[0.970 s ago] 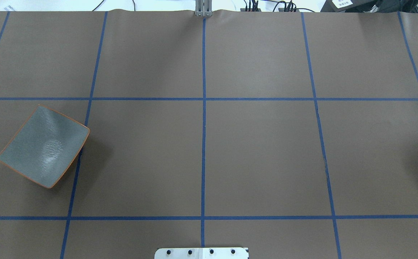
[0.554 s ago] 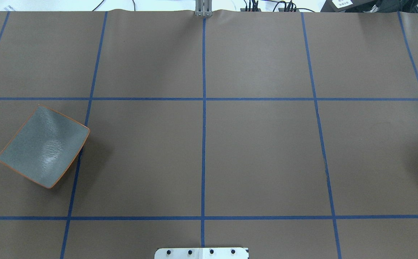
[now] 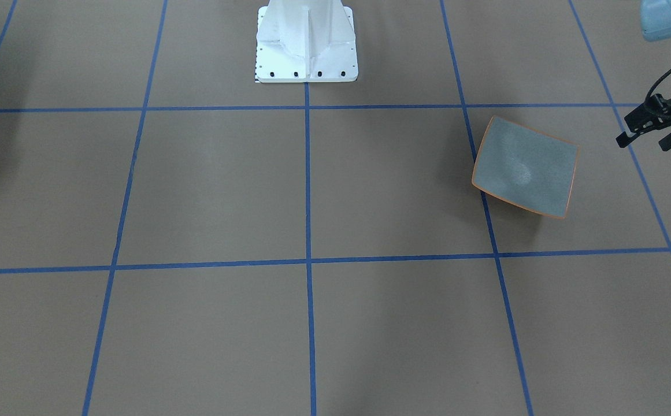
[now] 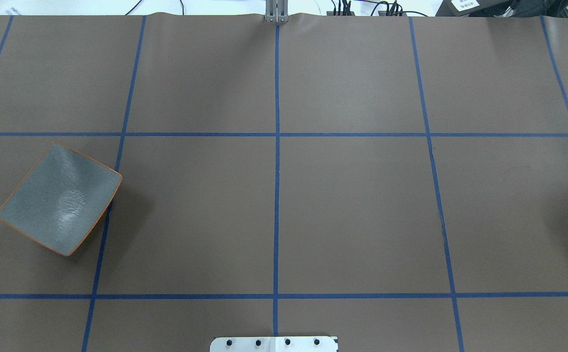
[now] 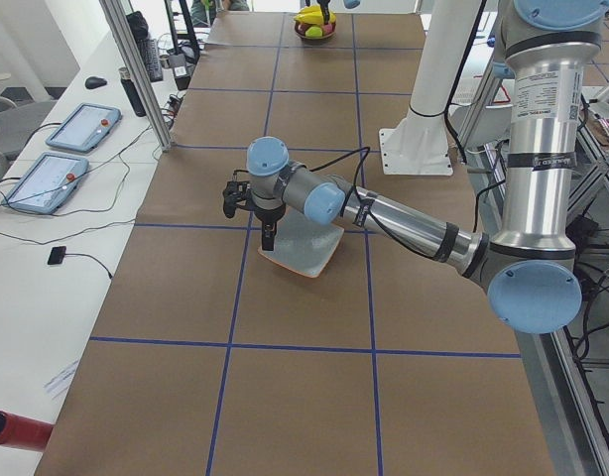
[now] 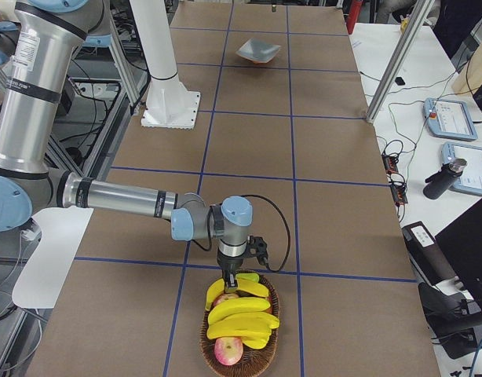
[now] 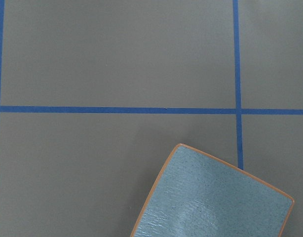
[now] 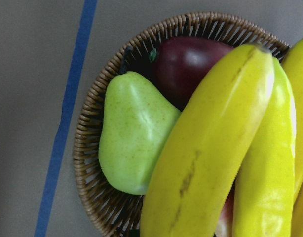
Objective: Transfer all bananas from basket to plate
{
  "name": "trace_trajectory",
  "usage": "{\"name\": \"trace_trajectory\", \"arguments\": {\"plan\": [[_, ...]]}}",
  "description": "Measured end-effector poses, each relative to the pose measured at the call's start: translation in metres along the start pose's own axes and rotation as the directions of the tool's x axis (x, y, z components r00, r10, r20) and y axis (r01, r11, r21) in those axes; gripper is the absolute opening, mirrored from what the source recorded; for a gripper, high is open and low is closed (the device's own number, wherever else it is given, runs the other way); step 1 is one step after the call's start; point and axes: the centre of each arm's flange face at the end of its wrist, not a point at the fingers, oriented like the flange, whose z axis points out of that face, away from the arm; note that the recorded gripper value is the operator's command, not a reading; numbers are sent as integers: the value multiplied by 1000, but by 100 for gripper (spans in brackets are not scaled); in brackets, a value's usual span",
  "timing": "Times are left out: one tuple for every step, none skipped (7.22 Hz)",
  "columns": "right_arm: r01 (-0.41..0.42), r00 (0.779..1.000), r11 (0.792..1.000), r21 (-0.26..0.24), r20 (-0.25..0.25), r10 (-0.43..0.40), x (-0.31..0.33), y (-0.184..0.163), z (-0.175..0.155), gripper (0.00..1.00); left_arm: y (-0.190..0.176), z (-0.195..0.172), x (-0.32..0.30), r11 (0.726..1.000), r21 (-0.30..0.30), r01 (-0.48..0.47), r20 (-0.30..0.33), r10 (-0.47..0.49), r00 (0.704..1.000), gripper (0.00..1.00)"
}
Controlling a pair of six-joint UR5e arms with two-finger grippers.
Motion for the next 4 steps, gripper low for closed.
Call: {"name": "trace_trajectory", "arguments": {"plan": [[2,1000,1000,6,2,-2,-8,1,-16,0,-1,0,0,1000,0,2,0,-2,1000,100],[3,1000,1000,12,4,-3,-18,-2,-36,0,-2,1,0,1000,-1,3,-1,-3,1000,100],[4,1000,1000,31,25,-5,-30,-12,-56,0,-4,1,2,1000,-1,1,-3,-1,1000,100],[8,997,998,60,71,-12,-42,-29,-73,0,-10,1,8,1000,2,2,-7,-2,1000,100]]}}
